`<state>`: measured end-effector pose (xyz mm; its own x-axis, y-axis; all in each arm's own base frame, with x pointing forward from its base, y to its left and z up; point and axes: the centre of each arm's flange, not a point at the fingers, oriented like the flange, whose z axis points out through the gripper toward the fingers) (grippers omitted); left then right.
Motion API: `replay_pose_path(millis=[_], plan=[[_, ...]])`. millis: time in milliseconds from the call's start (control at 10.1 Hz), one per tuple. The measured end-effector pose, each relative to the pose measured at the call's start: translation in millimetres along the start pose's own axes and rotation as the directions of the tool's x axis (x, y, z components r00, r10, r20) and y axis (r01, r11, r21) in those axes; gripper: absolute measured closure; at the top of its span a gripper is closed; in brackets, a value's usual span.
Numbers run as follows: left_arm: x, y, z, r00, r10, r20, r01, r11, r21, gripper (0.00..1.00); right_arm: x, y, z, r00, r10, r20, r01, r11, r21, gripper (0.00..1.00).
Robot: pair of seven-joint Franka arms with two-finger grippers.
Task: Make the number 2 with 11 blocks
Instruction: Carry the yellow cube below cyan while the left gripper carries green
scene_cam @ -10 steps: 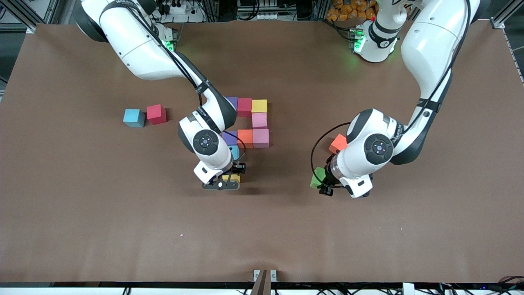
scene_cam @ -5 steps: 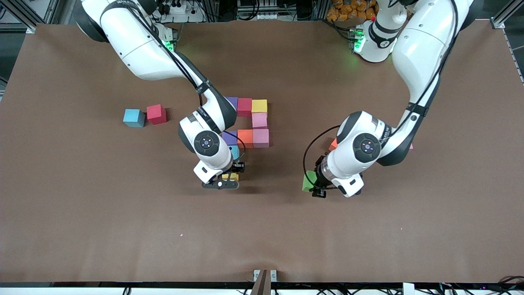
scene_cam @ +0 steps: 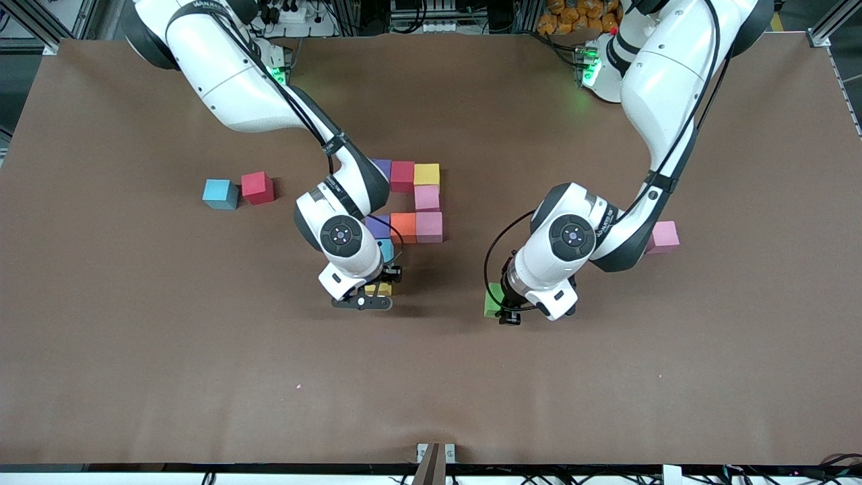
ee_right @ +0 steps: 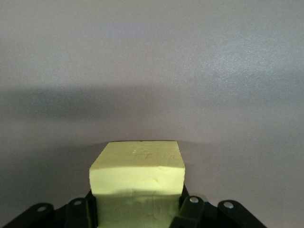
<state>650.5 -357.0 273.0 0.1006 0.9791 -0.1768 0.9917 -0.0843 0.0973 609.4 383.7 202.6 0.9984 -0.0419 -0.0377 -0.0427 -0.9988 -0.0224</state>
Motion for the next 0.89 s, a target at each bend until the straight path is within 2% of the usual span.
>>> replay_pose_path(millis=[593, 791, 890], plan=[[-9, -3, 9, 1.000, -0.013, 0.005, 0.013, 1.000, 0.001, 0.41, -1, -2, 0, 1.000, 0.010, -0.001, -0.010, 1.000, 0.002, 0.41], [-15, -6, 14, 0.999, -0.031, -0.009, 0.031, 1.000, -0.001, 0.41, -2, -3, 0, 1.000, 0.010, -0.002, -0.010, 1.000, 0.002, 0.20], [-19, -6, 19, 0.999, -0.042, -0.022, 0.042, 0.999, -0.006, 0.41, -2, -4, -1, 1.000, 0.009, -0.003, -0.009, 1.000, 0.005, 0.03]])
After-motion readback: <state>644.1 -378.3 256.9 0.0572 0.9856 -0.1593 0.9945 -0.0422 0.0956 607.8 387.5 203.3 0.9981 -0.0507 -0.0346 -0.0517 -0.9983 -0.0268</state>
